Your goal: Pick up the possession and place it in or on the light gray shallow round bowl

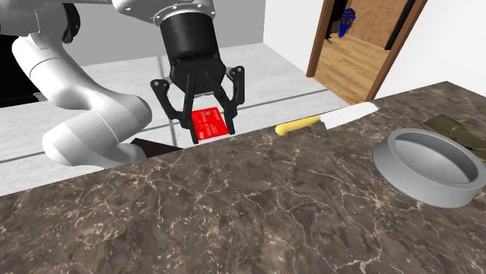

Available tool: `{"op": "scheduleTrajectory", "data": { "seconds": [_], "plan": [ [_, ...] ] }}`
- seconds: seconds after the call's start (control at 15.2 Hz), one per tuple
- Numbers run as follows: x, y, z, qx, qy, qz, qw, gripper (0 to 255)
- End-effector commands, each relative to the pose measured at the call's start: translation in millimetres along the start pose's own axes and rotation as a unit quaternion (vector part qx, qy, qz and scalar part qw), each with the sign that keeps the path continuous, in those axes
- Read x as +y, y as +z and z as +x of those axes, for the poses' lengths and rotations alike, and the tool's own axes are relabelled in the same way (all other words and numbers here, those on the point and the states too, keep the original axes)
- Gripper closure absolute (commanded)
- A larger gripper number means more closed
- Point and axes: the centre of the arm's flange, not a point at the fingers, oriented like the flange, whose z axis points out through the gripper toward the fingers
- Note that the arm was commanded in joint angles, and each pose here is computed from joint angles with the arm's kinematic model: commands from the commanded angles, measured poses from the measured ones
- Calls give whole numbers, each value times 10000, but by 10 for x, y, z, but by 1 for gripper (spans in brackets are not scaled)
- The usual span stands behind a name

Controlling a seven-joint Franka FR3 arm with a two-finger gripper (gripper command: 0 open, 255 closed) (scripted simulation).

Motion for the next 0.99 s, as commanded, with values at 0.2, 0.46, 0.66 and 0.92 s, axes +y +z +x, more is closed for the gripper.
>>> {"op": "scheduleTrajectory", "data": {
  "seconds": [0.2,0.46,0.66,0.92],
  "plan": [
    [-576,106,237,-4,0,2,10000,255],
    [-1060,210,421,-4,0,2,10000,255],
    [-1423,287,559,-4,0,2,10000,255],
    [-1907,390,743,-3,1,2,10000,255]
  ]
}}
